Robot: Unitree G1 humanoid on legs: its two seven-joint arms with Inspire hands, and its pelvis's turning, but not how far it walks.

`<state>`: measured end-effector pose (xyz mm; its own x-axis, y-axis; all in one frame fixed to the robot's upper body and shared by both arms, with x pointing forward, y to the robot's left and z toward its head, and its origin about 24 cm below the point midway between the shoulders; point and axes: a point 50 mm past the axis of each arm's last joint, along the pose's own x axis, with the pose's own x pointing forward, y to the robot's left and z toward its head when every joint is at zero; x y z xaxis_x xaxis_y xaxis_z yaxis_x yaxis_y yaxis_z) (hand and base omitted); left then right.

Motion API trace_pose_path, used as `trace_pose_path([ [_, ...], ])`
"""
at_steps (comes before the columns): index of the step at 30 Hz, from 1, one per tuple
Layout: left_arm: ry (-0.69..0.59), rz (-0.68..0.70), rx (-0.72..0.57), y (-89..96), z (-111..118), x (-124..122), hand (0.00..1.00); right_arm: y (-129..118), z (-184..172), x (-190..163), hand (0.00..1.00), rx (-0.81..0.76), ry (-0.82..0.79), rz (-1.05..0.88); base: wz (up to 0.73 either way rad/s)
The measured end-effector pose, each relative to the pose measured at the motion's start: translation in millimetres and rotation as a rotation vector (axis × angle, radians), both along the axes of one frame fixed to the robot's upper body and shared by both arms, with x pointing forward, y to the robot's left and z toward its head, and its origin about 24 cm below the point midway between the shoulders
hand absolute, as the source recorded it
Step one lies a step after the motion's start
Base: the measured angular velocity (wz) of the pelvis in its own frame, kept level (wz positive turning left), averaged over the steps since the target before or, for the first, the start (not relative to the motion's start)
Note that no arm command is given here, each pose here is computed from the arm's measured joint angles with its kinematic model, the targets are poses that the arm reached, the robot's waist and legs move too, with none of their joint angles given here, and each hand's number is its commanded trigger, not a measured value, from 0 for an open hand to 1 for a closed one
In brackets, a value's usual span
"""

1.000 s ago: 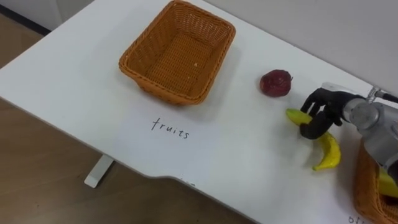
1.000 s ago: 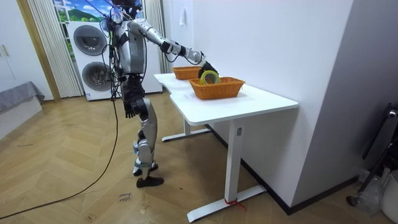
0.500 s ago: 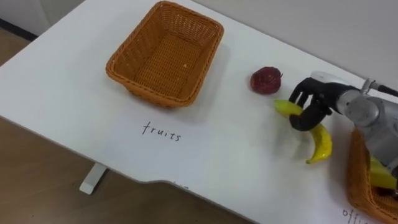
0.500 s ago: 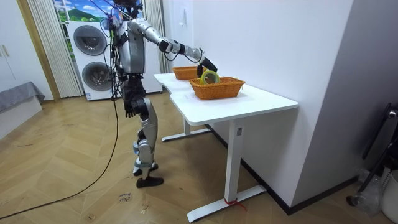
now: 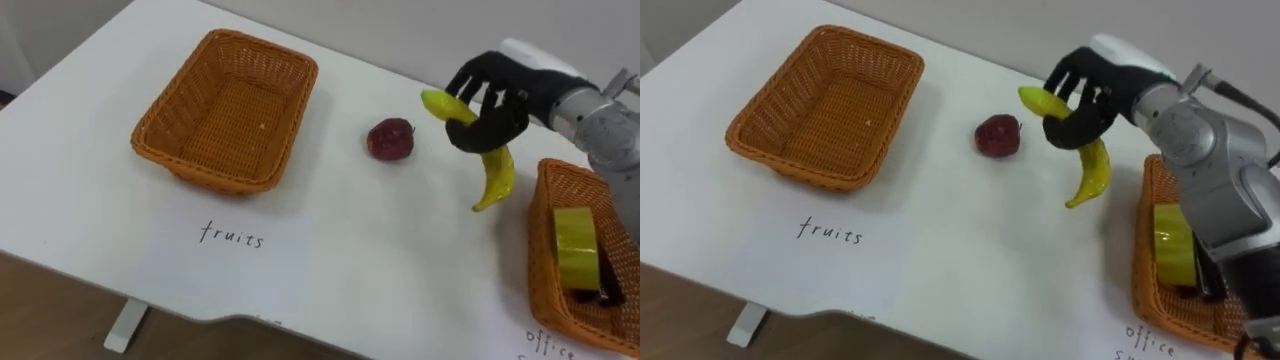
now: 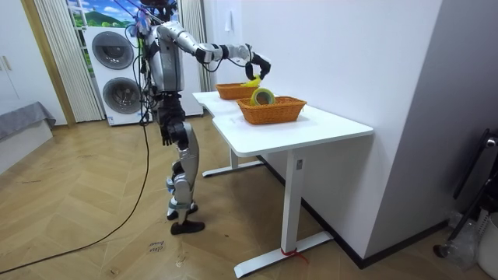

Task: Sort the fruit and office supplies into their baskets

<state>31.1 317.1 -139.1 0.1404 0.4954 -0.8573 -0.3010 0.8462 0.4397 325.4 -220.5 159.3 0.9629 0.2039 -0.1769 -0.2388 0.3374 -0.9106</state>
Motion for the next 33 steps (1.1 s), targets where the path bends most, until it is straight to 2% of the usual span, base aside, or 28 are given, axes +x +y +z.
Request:
trace_pose_path([
  [13,0.021,0.027,-0.021,-10.2,-5,-7,0.00,13,9,-5,1.00,0.047,0.023,0.072,0.02],
  [17,0.033,0.030,-0.026,-10.2,-6,-12,0.00,14,9,-5,1.00,0.119,0.052,0.082,0.02],
  [21,0.006,0.025,-0.031,-12.2,-5,-6,0.00,14,4,-5,1.00,0.191,0.096,0.086,0.07],
  [26,-0.036,0.001,-0.048,-12.2,-3,2,0.00,7,-4,-2,1.00,0.192,0.139,0.054,0.11],
  [33,-0.028,-0.010,-0.066,-13.2,-3,1,0.00,11,-18,-2,1.00,0.175,0.218,0.058,0.09],
])
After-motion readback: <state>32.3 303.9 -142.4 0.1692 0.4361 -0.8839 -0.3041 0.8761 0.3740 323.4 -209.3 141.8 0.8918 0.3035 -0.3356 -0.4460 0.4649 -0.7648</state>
